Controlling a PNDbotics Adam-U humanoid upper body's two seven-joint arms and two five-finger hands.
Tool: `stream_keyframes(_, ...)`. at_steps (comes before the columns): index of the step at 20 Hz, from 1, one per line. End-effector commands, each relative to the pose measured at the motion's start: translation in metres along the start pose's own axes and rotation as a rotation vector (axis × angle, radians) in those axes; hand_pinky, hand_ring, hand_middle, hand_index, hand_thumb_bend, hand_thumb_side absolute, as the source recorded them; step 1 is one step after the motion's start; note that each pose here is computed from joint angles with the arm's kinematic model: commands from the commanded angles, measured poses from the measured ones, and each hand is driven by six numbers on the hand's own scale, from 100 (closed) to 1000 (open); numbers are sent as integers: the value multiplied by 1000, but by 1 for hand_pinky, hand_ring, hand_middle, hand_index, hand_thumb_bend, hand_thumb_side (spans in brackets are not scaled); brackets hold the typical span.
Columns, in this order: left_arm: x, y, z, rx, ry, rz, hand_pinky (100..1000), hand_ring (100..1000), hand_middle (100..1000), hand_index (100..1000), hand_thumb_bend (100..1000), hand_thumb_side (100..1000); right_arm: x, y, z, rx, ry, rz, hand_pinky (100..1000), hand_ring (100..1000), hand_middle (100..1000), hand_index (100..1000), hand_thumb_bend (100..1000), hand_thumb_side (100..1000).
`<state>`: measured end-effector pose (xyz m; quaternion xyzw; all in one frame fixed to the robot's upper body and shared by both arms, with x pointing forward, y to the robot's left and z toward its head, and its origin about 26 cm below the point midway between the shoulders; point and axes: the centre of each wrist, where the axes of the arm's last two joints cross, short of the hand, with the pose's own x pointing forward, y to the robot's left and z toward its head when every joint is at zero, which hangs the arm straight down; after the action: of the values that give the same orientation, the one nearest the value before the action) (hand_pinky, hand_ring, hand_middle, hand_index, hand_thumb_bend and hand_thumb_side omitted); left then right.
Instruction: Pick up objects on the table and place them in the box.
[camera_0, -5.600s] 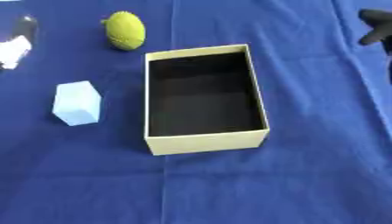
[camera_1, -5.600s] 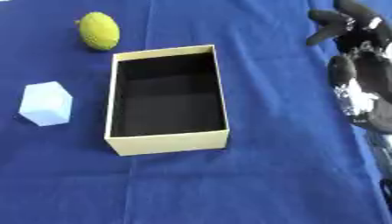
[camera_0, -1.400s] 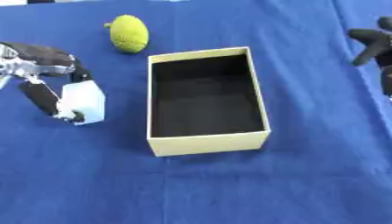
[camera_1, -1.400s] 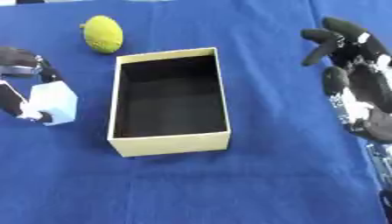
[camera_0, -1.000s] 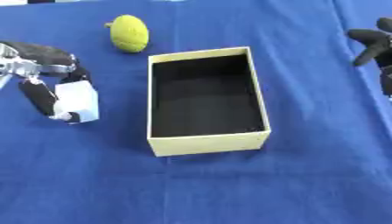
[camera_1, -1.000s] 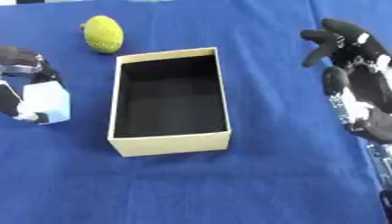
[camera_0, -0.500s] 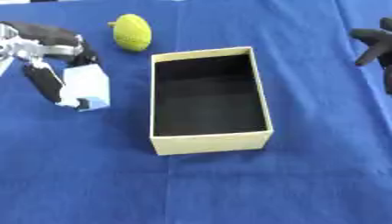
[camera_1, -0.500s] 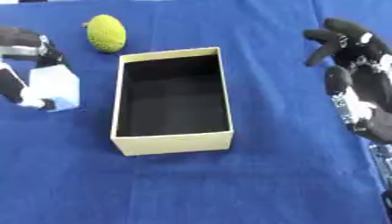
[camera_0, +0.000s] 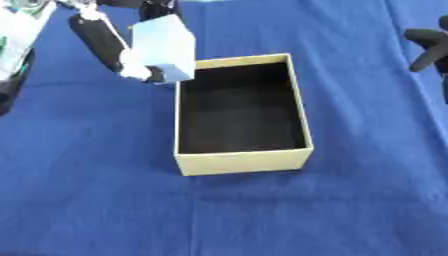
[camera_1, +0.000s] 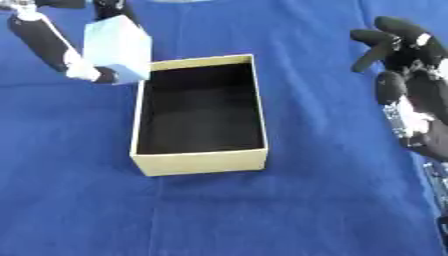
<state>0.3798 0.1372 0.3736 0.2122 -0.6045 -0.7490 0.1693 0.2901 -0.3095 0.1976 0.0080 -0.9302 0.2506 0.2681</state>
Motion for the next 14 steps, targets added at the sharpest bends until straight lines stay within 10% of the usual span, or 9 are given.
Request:
stream_keyframes(1,18,18,-7,41,-53,-26,665,491,342,672,100,185,6,-6,-3,-4,-16,15,1000,896,559,911,100,470)
stream_keyframes(14,26,-13,-67,-93,-80,2,705,557,411,714,100,147,6,-7,-6,-20,-21,-3,1000,897,560,911,100,470)
